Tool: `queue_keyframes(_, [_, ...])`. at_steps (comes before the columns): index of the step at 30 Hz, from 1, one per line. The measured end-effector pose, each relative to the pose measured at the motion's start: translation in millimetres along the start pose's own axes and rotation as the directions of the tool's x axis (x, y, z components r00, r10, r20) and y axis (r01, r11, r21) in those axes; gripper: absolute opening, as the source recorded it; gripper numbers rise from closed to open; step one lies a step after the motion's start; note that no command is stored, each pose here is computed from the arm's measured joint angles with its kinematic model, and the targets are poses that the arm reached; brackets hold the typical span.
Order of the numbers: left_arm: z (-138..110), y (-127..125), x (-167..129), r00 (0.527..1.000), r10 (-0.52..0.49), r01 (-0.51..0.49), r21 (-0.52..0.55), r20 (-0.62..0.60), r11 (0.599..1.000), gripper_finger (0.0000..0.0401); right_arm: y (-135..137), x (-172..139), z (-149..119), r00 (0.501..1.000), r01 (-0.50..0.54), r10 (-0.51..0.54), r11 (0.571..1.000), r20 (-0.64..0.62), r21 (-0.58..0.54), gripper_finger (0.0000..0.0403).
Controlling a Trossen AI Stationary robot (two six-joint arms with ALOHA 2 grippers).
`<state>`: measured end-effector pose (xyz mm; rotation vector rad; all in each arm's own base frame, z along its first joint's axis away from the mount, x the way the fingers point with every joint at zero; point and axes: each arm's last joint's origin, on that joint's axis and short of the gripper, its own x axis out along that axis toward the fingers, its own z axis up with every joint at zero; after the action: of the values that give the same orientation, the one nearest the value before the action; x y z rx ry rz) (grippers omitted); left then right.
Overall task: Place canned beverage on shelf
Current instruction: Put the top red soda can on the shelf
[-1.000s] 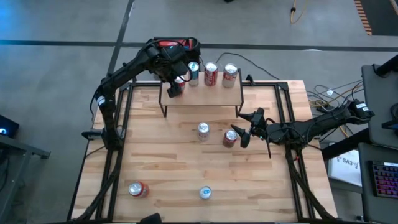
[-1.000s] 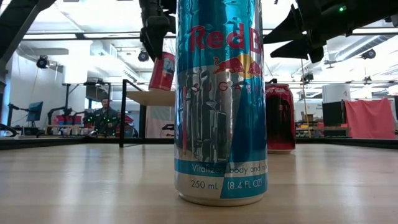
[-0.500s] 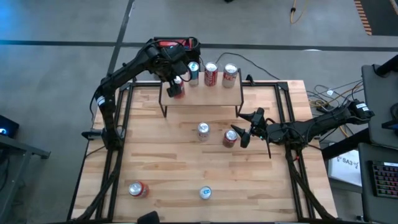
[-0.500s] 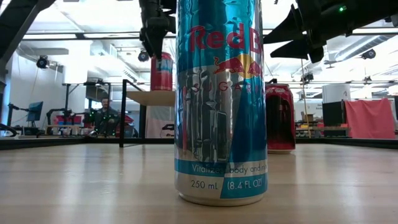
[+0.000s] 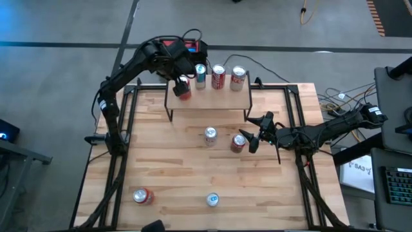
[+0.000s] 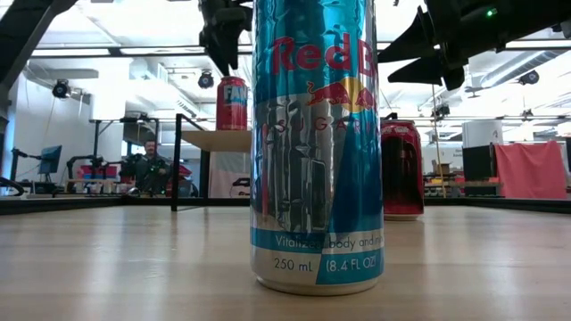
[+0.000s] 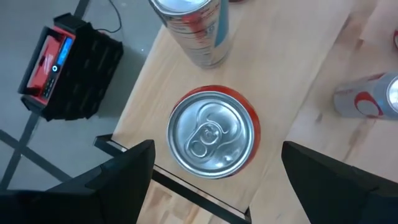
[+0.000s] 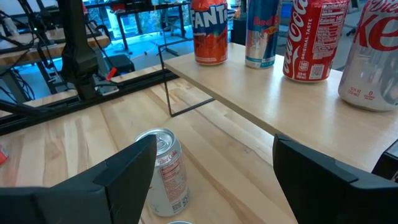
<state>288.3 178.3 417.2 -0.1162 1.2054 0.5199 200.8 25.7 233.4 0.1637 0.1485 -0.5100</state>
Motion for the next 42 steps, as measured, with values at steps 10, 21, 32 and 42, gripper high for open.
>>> queue_keyframes(10, [3.1, 0.1, 9.2, 0.999, -0.026, 0.026, 0.0, -0.02, 1.0, 0.0333, 0.0, 0.0, 0.0, 1.0, 0.0, 0.0, 1.0, 0.0, 0.0, 0.0299])
queue_keyframes(21, [7.3, 5.5, 24.7, 0.998, -0.022, 0.021, -0.019, -0.058, 1.0, 0.033, 0.0, 0.0, 0.0, 1.0, 0.0, 0.0, 1.0, 0.0, 0.0, 0.0299])
queue_keyframes(32, [8.1, 6.2, 26.4, 0.998, -0.022, 0.02, -0.033, -0.059, 0.999, 0.0231, 0.0, 0.0, 0.0, 1.0, 0.0, 0.0, 1.0, 0.0, 0.0, 0.0299])
queue_keyframes(42, [8.0, 5.9, 25.4, 0.998, -0.029, 0.03, 0.018, -0.054, 0.999, 0.0234, 0.0, 0.0, 0.0, 1.0, 0.0, 0.0, 1.0, 0.0, 0.0, 0.0299])
